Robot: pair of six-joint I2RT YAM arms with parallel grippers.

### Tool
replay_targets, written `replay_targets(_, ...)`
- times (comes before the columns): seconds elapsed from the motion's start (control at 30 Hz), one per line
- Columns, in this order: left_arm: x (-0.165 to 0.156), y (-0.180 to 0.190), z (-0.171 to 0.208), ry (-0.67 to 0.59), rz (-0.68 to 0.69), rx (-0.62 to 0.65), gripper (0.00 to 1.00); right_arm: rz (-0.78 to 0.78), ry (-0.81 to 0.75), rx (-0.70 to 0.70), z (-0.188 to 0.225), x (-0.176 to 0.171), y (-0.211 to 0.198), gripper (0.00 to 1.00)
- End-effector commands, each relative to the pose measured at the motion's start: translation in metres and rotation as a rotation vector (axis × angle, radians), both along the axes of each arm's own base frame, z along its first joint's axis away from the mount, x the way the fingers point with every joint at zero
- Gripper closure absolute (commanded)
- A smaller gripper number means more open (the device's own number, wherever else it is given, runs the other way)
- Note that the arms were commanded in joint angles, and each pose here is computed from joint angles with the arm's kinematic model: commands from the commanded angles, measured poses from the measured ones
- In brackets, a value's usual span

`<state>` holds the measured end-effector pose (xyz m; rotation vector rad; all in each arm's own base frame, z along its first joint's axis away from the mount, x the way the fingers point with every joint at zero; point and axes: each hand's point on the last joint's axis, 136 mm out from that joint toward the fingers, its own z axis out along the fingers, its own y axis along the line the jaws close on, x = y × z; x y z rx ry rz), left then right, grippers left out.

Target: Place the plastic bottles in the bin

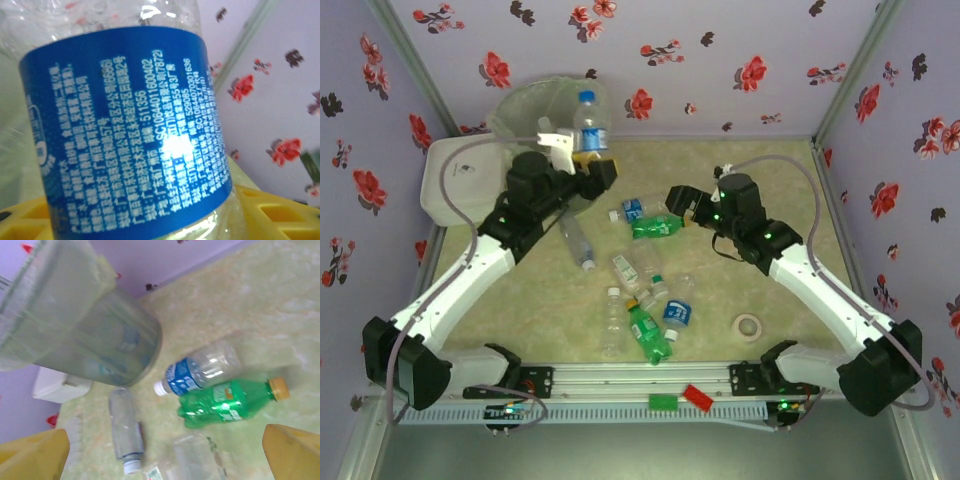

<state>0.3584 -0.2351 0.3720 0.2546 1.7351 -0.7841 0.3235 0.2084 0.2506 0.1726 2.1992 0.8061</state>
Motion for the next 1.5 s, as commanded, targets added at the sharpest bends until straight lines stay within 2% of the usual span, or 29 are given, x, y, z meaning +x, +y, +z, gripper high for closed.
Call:
replay_targets(0.0, 0.020, 0.033, 0.013, 0.002, 0.110, 0.049, 0.46, -0.018, 0.032, -0.042, -0.021, 0.001, -0.007, 0.00)
replay_targets(0.3, 0.087, 0.088, 0.016, 0.092, 0.277, 0.153, 0.46, -0.001, 0.131, 0.008, -0.063, -0.009, 0.001, 0.00)
replay_targets(0.43, 0.114, 0.097, -0.010, 0.181, 0.302, 0.188, 0.46, -0.064, 0.099, -0.009, -0.063, -0.007, -0.012, 0.00)
replay_targets(0.57, 0.133, 0.102, -0.053, 0.291, 0.314, 0.224, 0.42, -0.074, 0.029, -0.057, -0.048, -0.003, -0.019, 0.00)
replay_targets(0.63, 0.139, 0.099, -0.067, 0.331, 0.301, 0.235, 0.36, -0.077, 0.008, -0.064, -0.046, 0.000, -0.020, 0.00)
replay_targets(0.7, 0.143, 0.098, -0.069, 0.352, 0.297, 0.247, 0.23, -0.091, 0.018, -0.073, -0.050, 0.001, -0.022, 0.00)
replay_targets(0.8, 0.145, 0.096, -0.062, 0.345, 0.288, 0.236, 0.02, -0.125, 0.088, -0.094, -0.061, 0.002, -0.025, 0.01)
replay_targets(0.83, 0.144, 0.095, -0.056, 0.332, 0.287, 0.229, 0.00, -0.122, 0.101, -0.109, -0.062, 0.003, -0.025, 0.00)
replay_targets(0.93, 0.140, 0.094, -0.037, 0.287, 0.289, 0.191, 0.00, -0.148, 0.102, -0.144, -0.062, 0.008, -0.030, 0.00)
replay_targets(1.23, 0.112, 0.098, 0.033, 0.126, 0.291, 0.086, 0.00, -0.072, 0.038, -0.164, -0.050, 0.011, -0.021, 0.00)
replay_targets(1.47, 0.072, 0.092, 0.050, 0.076, 0.259, 0.061, 0.00, -0.047, 0.035, -0.113, -0.053, 0.011, -0.012, 0.00)
